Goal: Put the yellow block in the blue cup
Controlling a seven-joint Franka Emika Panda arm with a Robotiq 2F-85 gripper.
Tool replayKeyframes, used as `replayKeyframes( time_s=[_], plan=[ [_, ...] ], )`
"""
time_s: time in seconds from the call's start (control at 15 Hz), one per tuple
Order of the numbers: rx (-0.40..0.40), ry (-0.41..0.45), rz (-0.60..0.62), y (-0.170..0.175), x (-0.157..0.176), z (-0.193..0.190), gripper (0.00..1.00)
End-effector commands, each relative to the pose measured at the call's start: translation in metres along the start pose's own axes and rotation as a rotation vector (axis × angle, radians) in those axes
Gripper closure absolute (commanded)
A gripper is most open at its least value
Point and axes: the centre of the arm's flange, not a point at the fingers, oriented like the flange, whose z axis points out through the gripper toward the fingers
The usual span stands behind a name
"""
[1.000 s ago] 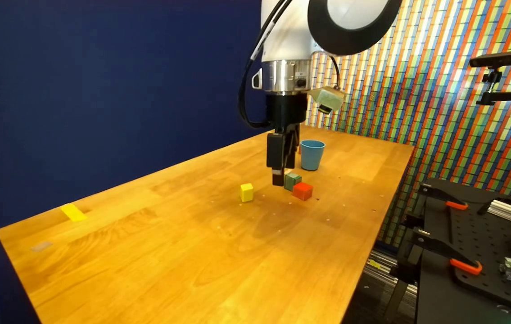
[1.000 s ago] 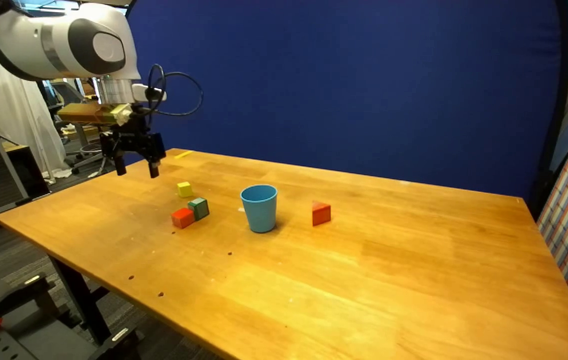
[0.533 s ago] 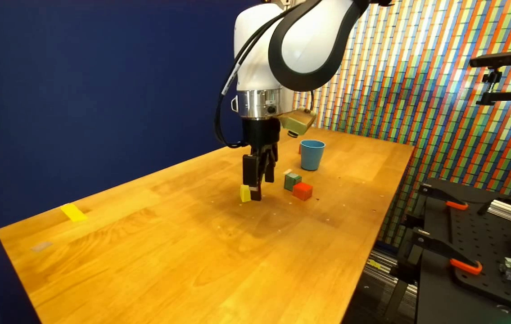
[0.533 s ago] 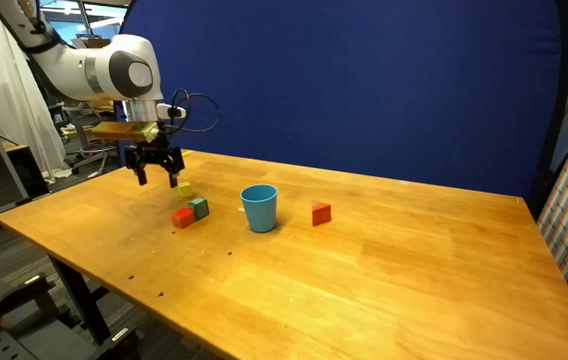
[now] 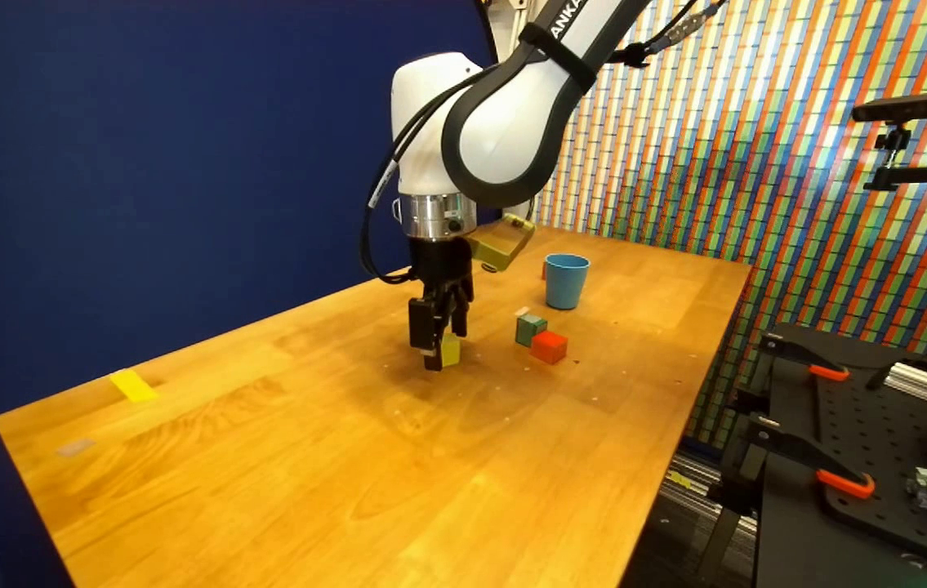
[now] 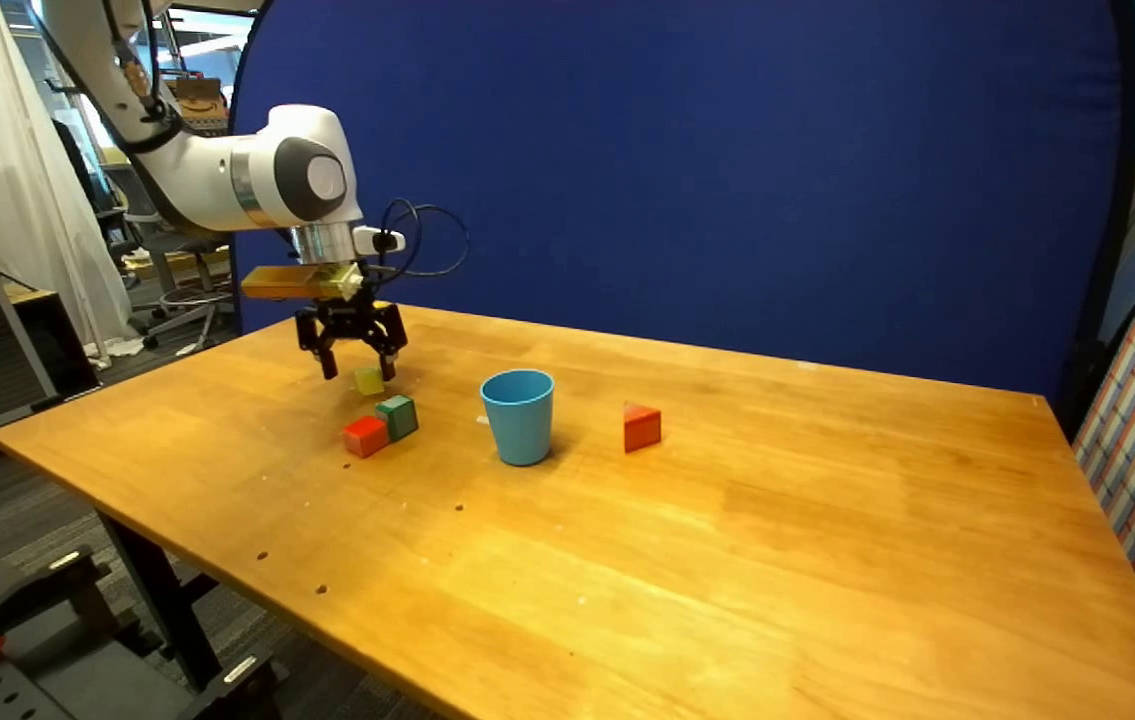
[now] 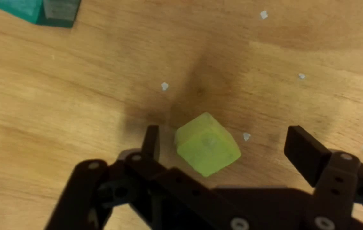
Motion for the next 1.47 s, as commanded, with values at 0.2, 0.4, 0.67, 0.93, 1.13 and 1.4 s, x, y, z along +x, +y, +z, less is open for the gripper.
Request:
replayKeyframes(
  time_s=[0.2, 0.4, 0.67, 0.93, 1.13, 1.4],
  plan=[
    [-0.054, 0.000, 0.001, 0.008, 0.022, 0.004, 0.44],
    [-0.074, -0.039, 0.025, 0.014, 0.001, -0.019, 0.66],
    [-0.120, -0.088, 0.100, 0.030, -0.026, -0.061, 0.79],
    [-0.221, -0.070, 0.180, 0.052, -0.045, -0.124, 0.79],
    [-0.285, -0.031, 0.290, 0.086, -0.058, -0.148, 0.79],
    [-0.322, -0.021, 0.410, 0.133, -0.065, -0.149, 0.79]
  ],
)
